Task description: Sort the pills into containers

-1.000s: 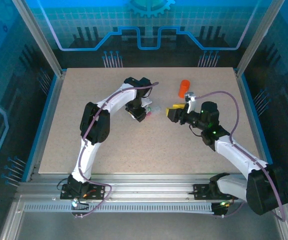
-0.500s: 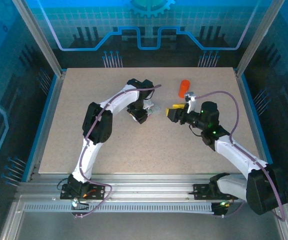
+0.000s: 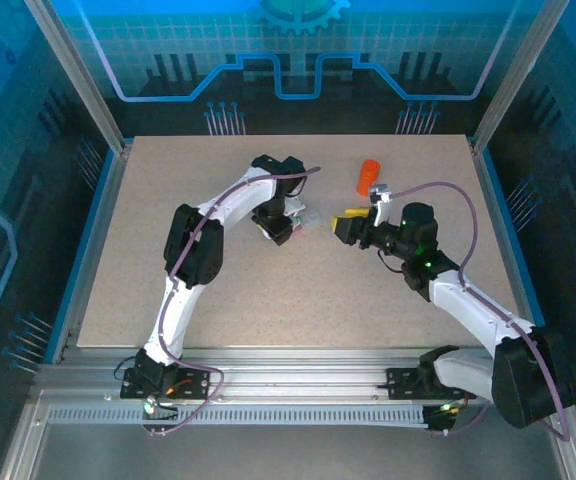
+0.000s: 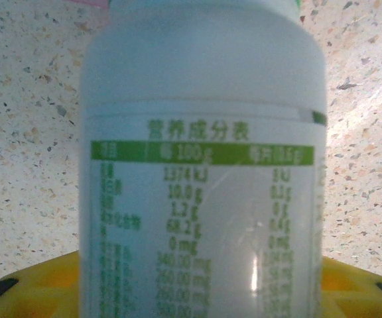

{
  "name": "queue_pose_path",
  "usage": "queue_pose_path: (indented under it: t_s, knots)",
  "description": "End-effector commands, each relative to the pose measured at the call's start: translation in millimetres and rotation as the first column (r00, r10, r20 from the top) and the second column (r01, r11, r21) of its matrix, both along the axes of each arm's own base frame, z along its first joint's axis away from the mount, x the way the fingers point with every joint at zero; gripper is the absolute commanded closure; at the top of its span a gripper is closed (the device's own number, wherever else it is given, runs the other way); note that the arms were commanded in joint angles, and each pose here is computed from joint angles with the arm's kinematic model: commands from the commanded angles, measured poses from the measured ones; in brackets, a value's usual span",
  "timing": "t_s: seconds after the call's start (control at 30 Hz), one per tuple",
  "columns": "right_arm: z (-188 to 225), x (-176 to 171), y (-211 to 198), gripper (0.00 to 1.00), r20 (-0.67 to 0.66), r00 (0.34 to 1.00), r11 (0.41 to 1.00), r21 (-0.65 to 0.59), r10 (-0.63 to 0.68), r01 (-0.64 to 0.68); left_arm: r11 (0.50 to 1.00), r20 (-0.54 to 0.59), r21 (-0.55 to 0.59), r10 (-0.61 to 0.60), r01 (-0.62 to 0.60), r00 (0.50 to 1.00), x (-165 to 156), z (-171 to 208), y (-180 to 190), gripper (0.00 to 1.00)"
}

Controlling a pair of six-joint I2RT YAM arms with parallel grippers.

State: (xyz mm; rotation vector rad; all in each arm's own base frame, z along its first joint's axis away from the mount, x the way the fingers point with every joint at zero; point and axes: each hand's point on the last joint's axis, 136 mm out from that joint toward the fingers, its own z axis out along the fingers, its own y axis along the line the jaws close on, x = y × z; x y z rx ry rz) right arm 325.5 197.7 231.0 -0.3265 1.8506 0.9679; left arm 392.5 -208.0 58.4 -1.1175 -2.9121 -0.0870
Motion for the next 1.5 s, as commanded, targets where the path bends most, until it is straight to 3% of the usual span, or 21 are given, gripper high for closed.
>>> queue_pose_path:
  t_s: [0.0,0.47,0.77,1.03,1.47]
  knots:
    - [4.5,3.1,-3.1,0.41,0.021,1.000,1.000,0.016,-0.003,0.003,1.000,0.033,-0.007,0.004,-0.004,0.999,0.6,25.0,4.5,1.00]
    - [3.1,3.5,-2.8,0.41,0.017,1.000,1.000,0.015,-0.003,0.003,0.995,-0.070,0.097,-0.011,0.018,0.997,-8.6,-19.3,19.3,1.00]
    - [1.8,3.7,-2.1,0.41,0.010,1.000,1.000,0.020,0.000,0.000,1.000,0.052,-0.015,0.001,0.000,0.999,3.2,37.3,6.7,1.00]
    - [-0.6,4.7,-0.3,0.41,-0.005,1.000,0.999,0.031,0.007,-0.007,0.996,0.044,-0.091,0.014,-0.010,0.999,-5.1,45.5,-2.7,1.00]
    - [-1.3,5.3,-0.5,0.41,-0.008,1.000,1.000,0.027,0.005,-0.005,1.000,-0.082,0.025,0.012,-0.010,0.997,-9.5,-17.6,9.9,1.00]
